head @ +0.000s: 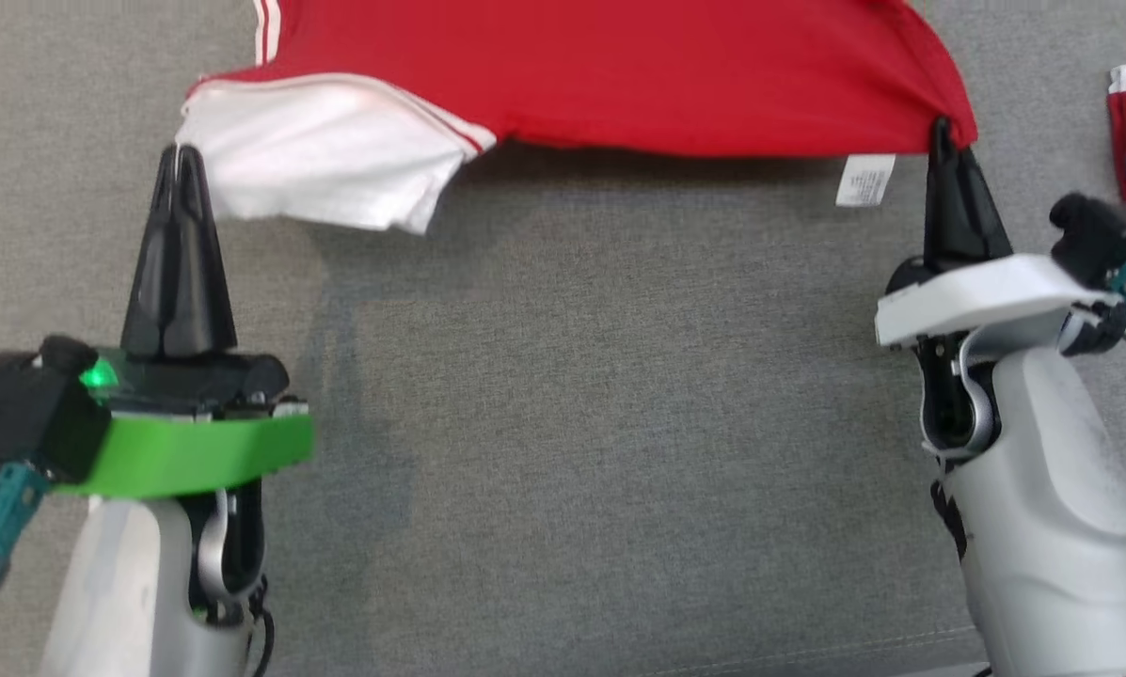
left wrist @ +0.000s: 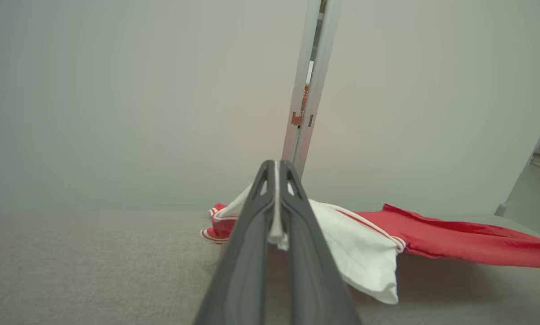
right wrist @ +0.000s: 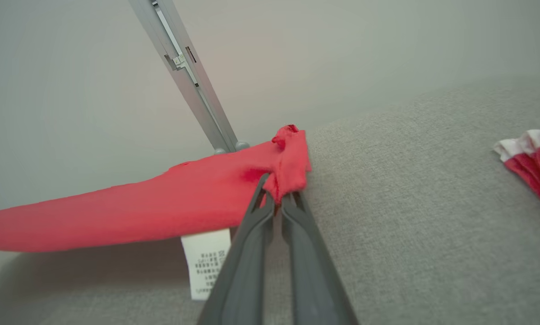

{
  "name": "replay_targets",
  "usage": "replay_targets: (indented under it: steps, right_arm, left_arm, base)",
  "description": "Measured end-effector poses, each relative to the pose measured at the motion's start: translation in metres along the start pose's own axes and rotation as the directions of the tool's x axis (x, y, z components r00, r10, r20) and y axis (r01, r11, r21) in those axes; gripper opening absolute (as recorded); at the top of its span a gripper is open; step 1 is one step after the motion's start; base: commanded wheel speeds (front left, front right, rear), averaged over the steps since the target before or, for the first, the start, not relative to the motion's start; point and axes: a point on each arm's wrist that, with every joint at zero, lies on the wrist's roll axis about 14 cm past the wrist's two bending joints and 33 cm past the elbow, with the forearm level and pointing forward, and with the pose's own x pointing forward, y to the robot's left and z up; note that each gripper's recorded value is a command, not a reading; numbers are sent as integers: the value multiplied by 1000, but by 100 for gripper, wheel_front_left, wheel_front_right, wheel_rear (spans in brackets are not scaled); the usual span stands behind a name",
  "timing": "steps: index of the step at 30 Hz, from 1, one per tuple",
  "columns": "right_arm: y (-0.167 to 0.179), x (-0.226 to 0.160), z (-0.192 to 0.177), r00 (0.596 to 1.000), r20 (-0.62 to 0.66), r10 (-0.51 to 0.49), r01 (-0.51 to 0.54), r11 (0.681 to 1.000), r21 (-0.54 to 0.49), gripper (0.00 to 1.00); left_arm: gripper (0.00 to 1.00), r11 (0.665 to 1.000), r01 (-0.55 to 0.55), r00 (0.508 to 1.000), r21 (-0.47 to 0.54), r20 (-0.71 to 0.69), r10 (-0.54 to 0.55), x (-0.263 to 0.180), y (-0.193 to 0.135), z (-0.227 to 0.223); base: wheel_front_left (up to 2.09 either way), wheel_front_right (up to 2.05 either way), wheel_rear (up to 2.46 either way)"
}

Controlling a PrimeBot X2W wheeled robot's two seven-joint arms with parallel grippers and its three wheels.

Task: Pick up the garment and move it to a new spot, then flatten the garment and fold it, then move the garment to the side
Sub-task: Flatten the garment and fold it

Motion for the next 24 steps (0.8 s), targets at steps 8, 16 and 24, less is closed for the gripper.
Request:
replay_targets:
  steps: [8,16,24]
  right_arm:
    - [-3,-75,12,1000,14,-18,17,999,43,0]
    - [-9,-138,25,998,43,-47,44,996,78,0]
    - [-12,-178,18,998,14,-66,65,993,95,0]
  left_arm:
    - [0,994,-106,993,-38,-62,103,-85,-6,14]
    - [0,993,-115,989,-33,-96,111,-138,-24,37]
    - [0,994,-97,979,-42,-182,88,-168,-34,27]
  base:
    - [0,0,0]
    - [0,0,0]
    - [0,0,0]
